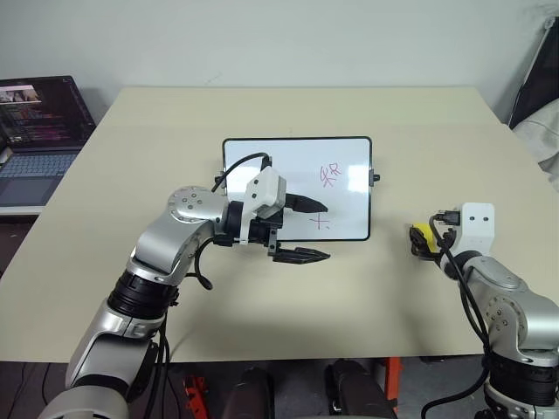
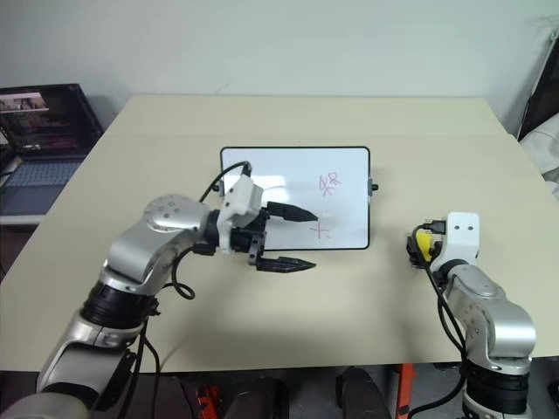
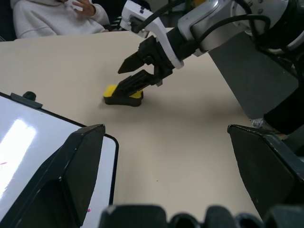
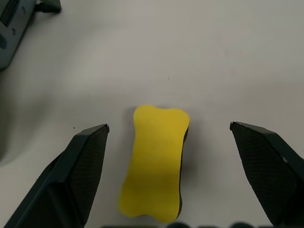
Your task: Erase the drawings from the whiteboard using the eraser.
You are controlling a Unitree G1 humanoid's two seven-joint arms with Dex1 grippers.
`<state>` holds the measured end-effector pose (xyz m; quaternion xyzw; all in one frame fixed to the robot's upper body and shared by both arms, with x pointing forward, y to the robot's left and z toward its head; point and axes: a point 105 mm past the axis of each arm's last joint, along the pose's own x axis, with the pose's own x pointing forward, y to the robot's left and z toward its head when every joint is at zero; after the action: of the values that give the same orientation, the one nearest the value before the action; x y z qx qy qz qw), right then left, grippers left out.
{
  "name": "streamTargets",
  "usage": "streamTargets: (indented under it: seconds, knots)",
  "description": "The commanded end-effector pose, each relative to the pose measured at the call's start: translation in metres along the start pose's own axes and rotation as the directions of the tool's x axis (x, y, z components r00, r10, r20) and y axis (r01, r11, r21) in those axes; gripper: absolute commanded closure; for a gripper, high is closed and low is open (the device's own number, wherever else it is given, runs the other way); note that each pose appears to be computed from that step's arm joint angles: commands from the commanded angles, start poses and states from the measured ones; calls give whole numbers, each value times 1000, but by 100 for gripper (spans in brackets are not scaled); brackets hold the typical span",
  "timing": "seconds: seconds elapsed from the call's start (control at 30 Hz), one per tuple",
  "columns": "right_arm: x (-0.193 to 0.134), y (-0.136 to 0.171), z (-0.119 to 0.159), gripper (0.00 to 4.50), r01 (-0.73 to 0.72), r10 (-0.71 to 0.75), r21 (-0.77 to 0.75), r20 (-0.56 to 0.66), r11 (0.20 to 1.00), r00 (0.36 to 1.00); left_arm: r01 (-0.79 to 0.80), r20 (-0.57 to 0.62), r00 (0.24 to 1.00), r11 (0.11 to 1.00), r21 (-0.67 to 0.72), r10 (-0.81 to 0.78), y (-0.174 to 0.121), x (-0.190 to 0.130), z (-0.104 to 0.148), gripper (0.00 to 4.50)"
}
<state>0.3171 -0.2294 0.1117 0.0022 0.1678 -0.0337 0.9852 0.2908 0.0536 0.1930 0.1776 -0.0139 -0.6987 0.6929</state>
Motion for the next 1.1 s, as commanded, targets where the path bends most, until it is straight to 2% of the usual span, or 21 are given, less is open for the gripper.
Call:
streamTargets:
  seconds: [0.03,0.27,0.3,0.37,0.6,0.63,0.77,0.83,0.93,1.03,1.1]
  knots:
    - [2,-3,8,1,15,-15,10,46,1000,999,9,9,1000,999,50,-9,0,-1,9,0]
    - [9,-9,3,1,37,-37,13,39,999,999,-9,3,1000,999,37,8,-1,-5,6,0]
    - [10,-9,3,19,36,-37,13,38,999,999,-12,2,1000,999,34,12,-1,-6,5,0]
    - [11,-10,3,59,44,-44,15,40,999,998,-17,0,1000,999,30,17,-2,-7,4,0]
    - [14,-7,3,312,33,-34,20,41,999,999,-39,-10,999,999,16,40,-3,-9,-2,0]
    - [15,-7,2,334,30,-31,20,39,999,999,-44,-10,999,999,13,44,-3,-9,-3,0]
    - [13,-3,4,335,8,-8,10,51,1000,999,-90,-4,996,996,-16,90,-1,-12,-6,0]
    - [7,10,14,335,-72,75,-28,114,997,991,-164,-14,986,986,-38,163,3,-18,-10,0]
    - [-14,48,30,335,-260,298,-185,222,948,928,-310,-32,951,949,-57,308,14,-28,-18,0]
    - [-25,72,32,335,-315,401,-327,240,891,884,-390,-44,921,919,-65,388,21,-34,-19,0]
    - [-32,87,42,335,-353,461,-357,285,865,841,-404,-44,915,913,-58,402,22,-34,-19,0]
